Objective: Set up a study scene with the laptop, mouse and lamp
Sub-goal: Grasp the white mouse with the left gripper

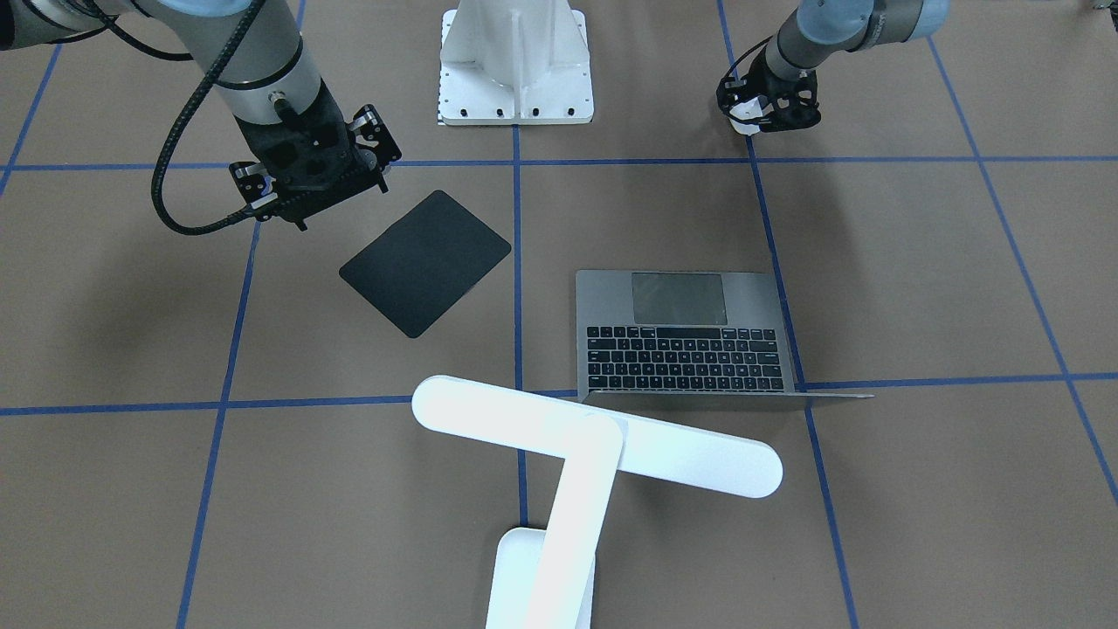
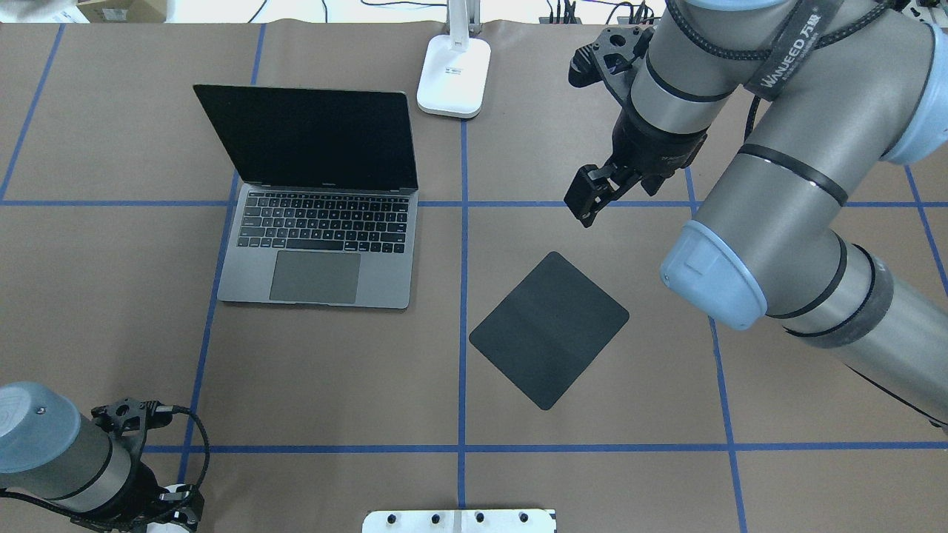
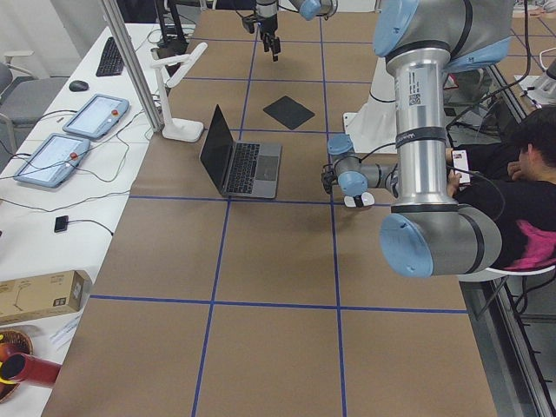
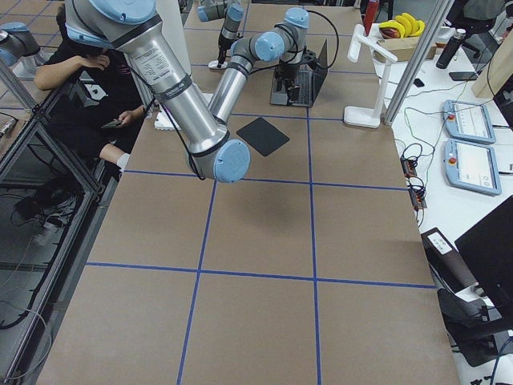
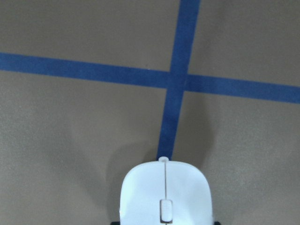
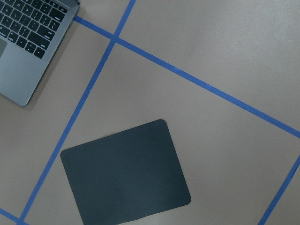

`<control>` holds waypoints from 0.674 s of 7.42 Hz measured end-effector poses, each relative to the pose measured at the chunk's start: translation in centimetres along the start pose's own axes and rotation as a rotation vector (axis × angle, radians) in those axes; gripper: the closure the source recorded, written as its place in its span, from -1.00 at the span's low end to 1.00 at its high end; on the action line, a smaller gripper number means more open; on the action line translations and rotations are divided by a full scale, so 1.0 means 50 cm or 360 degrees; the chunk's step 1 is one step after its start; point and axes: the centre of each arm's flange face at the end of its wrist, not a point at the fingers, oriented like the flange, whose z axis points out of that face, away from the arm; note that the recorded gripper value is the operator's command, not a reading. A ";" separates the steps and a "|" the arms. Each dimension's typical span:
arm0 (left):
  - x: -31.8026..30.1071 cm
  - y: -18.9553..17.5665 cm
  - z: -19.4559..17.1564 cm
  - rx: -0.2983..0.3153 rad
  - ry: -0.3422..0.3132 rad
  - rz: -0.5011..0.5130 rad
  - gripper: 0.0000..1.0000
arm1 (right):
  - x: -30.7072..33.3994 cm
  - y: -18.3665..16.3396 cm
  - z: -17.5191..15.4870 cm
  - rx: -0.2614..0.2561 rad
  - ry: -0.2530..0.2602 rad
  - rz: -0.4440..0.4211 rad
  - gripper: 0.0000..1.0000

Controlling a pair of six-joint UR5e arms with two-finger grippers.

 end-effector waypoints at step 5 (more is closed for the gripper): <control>0.027 -0.002 -0.059 0.0045 0.0086 0.0003 -0.37 | 0.012 0.007 0.000 0.0000 0.0006 0.0014 -1.00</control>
